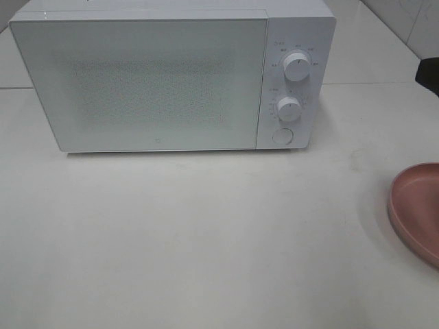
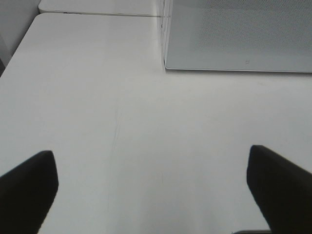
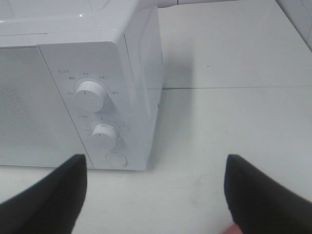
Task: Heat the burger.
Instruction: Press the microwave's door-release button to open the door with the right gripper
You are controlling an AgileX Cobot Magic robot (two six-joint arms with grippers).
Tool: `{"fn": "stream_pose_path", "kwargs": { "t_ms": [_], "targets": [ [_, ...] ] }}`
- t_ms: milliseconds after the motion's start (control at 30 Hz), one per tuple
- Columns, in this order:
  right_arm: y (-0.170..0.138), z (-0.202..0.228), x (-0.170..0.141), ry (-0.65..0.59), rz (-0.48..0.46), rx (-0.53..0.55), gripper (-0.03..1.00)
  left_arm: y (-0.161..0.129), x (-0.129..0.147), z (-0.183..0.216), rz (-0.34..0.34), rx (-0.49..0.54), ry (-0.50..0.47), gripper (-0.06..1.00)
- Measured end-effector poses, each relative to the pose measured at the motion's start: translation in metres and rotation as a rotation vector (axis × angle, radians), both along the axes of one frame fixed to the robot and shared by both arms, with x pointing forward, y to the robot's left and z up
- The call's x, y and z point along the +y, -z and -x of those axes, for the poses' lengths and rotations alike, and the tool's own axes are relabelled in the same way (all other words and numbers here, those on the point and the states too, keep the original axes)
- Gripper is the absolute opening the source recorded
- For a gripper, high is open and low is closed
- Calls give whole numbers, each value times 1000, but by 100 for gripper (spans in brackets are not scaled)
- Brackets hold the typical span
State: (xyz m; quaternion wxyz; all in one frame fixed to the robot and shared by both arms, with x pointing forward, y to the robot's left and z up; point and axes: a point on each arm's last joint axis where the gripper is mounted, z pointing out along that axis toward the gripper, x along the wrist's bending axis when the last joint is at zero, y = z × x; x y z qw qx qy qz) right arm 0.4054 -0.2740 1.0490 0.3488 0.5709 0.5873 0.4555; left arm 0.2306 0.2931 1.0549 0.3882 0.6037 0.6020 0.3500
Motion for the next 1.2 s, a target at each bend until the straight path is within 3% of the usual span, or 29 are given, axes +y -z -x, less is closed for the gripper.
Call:
{"fn": "stream_pose_path", "kwargs": {
  "t_ms": [467, 800, 1200],
  "targets": [
    [23, -48, 8, -16, 18, -120, 74, 0, 0, 0, 0, 0, 0, 97],
    [52, -51, 8, 49, 73, -215, 75, 0, 0, 0, 0, 0, 0, 97],
    [85, -45, 54, 92, 116, -221, 76, 0, 0, 0, 0, 0, 0, 97]
  ]
}}
